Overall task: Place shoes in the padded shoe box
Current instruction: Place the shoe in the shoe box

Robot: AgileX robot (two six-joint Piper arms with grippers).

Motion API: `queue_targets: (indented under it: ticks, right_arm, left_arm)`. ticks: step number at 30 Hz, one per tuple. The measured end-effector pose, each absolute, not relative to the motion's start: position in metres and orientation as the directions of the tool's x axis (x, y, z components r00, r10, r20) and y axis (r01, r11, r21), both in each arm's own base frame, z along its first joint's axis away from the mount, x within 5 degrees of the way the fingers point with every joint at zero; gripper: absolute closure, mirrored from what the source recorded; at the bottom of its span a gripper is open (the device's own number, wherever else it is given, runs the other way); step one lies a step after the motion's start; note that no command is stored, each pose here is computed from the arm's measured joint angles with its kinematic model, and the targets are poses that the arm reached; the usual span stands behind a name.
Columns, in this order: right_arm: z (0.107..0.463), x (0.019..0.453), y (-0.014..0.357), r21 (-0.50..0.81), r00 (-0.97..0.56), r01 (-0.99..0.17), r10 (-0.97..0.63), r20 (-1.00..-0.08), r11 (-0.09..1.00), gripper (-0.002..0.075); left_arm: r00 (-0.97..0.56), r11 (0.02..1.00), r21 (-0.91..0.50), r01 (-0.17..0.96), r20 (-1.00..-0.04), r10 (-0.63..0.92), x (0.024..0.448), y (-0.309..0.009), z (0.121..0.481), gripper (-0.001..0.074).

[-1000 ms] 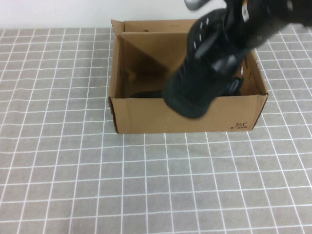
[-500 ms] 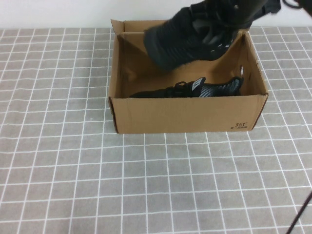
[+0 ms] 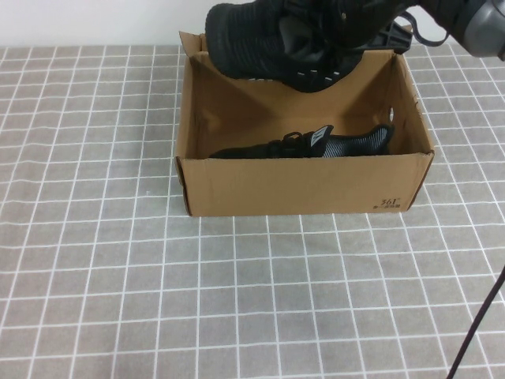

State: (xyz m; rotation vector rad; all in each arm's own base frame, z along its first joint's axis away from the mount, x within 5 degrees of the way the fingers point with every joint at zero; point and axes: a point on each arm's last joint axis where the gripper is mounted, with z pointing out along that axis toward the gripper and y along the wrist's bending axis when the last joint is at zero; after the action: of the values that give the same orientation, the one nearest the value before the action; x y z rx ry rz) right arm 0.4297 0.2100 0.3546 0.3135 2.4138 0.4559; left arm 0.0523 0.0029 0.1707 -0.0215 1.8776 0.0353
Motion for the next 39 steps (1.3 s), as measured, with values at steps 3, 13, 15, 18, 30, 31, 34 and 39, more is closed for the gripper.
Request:
queue_targets:
  ticks: [3, 13, 15, 18, 30, 31, 34, 39]
  right_arm:
    - [0.354, 0.43, 0.21, 0.397, -0.761, 0.111, 0.335, -0.556, 0.911, 0.0658]
    - [0.347, 0.422, 0.205, 0.345, -0.817, 0.177, 0.333, -0.471, 0.922, 0.0659]
    - [0.346, 0.422, 0.205, 0.351, -0.82, 0.179, 0.336, -0.464, 0.919, 0.0659]
    - [0.347, 0.421, 0.205, 0.355, -0.82, 0.178, 0.337, -0.462, 0.918, 0.0659]
    - [0.328, 0.433, 0.207, 0.333, -0.808, 0.216, 0.36, -0.467, 0.918, 0.066]
    - [0.324, 0.436, 0.208, 0.333, -0.808, 0.217, 0.36, -0.466, 0.918, 0.066]
    - [0.314, 0.442, 0.211, 0.338, -0.806, 0.214, 0.361, -0.469, 0.917, 0.066]
    - [0.296, 0.452, 0.216, 0.345, -0.802, 0.212, 0.364, -0.473, 0.914, 0.0661]
  left_arm:
    - [-0.302, 0.999, 0.014, -0.033, -0.953, 0.003, 0.052, 0.003, 0.171, 0.0739]
    - [-0.302, 0.999, 0.014, -0.033, -0.953, 0.003, 0.052, 0.003, 0.171, 0.0739]
    - [-0.302, 0.999, 0.014, -0.033, -0.953, 0.003, 0.052, 0.003, 0.171, 0.0739]
    - [-0.302, 0.999, 0.014, -0.033, -0.953, 0.003, 0.052, 0.003, 0.171, 0.0739]
    - [-0.302, 0.999, 0.014, -0.033, -0.953, 0.003, 0.052, 0.003, 0.171, 0.0739]
    - [-0.302, 0.999, 0.014, -0.033, -0.953, 0.003, 0.052, 0.003, 0.171, 0.0739]
    - [-0.302, 0.999, 0.014, -0.033, -0.953, 0.003, 0.052, 0.003, 0.171, 0.0739]
    - [-0.302, 0.999, 0.014, -0.033, -0.953, 0.003, 0.052, 0.003, 0.171, 0.0739]
